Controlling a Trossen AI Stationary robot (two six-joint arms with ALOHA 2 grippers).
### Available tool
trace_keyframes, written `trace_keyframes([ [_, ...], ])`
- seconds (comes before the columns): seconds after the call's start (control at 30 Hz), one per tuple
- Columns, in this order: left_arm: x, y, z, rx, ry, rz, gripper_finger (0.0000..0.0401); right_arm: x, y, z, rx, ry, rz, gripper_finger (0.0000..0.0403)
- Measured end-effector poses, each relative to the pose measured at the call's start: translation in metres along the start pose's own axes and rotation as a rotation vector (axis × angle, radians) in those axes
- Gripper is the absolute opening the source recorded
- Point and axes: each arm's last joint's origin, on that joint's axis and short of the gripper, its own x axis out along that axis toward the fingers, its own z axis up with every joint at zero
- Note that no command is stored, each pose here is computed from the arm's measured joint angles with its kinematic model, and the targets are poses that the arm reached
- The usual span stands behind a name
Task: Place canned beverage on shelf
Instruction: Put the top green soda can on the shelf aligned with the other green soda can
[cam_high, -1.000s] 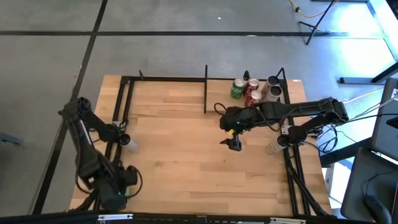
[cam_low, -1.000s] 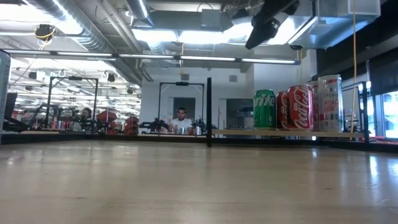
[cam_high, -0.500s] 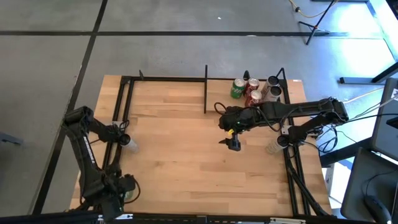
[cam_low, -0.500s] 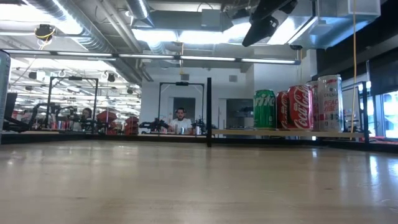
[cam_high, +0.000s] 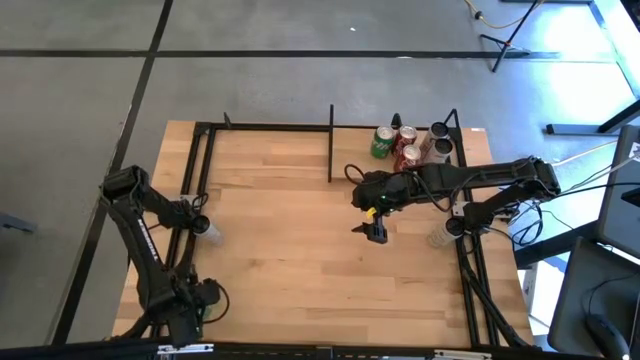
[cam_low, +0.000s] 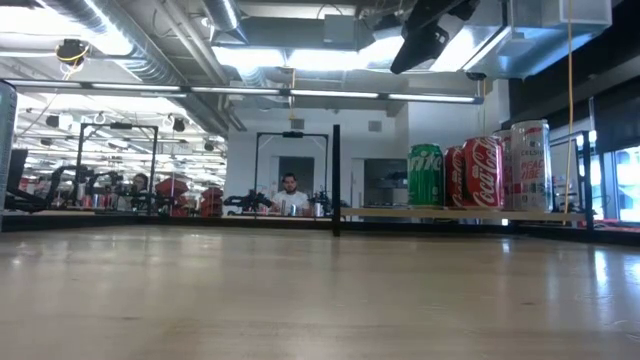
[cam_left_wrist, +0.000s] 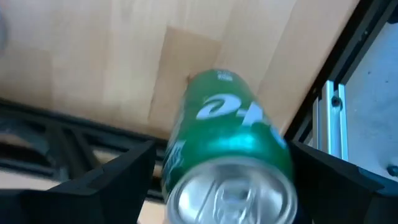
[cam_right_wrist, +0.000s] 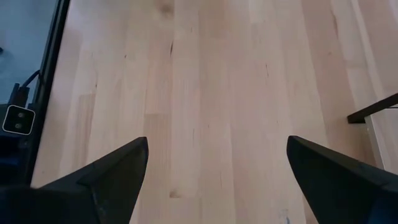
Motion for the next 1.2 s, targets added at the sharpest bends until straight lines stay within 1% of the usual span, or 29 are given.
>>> trace_keyframes([
  [0.13,0.008,0.002,0.0,0.008,0.012,0.002,0.0338,0.0,0.0,0.0,0.0,-0.001,0.0,0.037],
  [0.37,0.011,0.006,0.004,0.026,0.026,0.012,0.0272,0.0,0.0,0.0,0.003,-0.001,0.0,0.037],
  [0.5,0.006,0.009,0.015,0.033,0.036,-0.005,0.0271,-0.001,0.0,0.0,0.041,0.009,-0.001,0.037],
  [0.53,0.002,0.009,0.019,0.03,0.031,-0.014,0.0271,-0.003,0.0,-0.001,0.045,0.02,-0.003,0.037],
  [0.6,-0.014,0.01,0.032,0.022,0.007,-0.071,0.0271,-0.01,0.002,-0.002,0.057,0.028,-0.002,0.037],
  [0.67,-0.034,0.012,0.047,0.026,-0.027,-0.141,0.0271,-0.021,0.007,-0.005,0.058,0.032,0.014,0.037],
  [0.73,-0.053,0.017,0.068,0.023,-0.067,-0.19,0.0271,-0.032,0.011,-0.009,0.045,0.027,0.025,0.037],
  [0.87,-0.09,0.035,0.113,0.017,-0.189,-0.228,0.0271,-0.043,0.02,-0.029,-0.008,0.025,0.048,0.037],
  [1.0,-0.109,0.058,0.16,0.029,-0.292,-0.203,0.0271,-0.045,0.021,-0.054,-0.002,0.004,0.034,0.037],
  [1.1,-0.112,0.073,0.198,0.029,-0.315,-0.161,0.0272,-0.043,0.016,-0.074,0.011,0.011,0.024,0.037],
  [1.2,-0.109,0.08,0.238,0.037,-0.31,-0.122,0.0273,-0.039,0.013,-0.091,0.014,0.049,0.026,0.037],
])
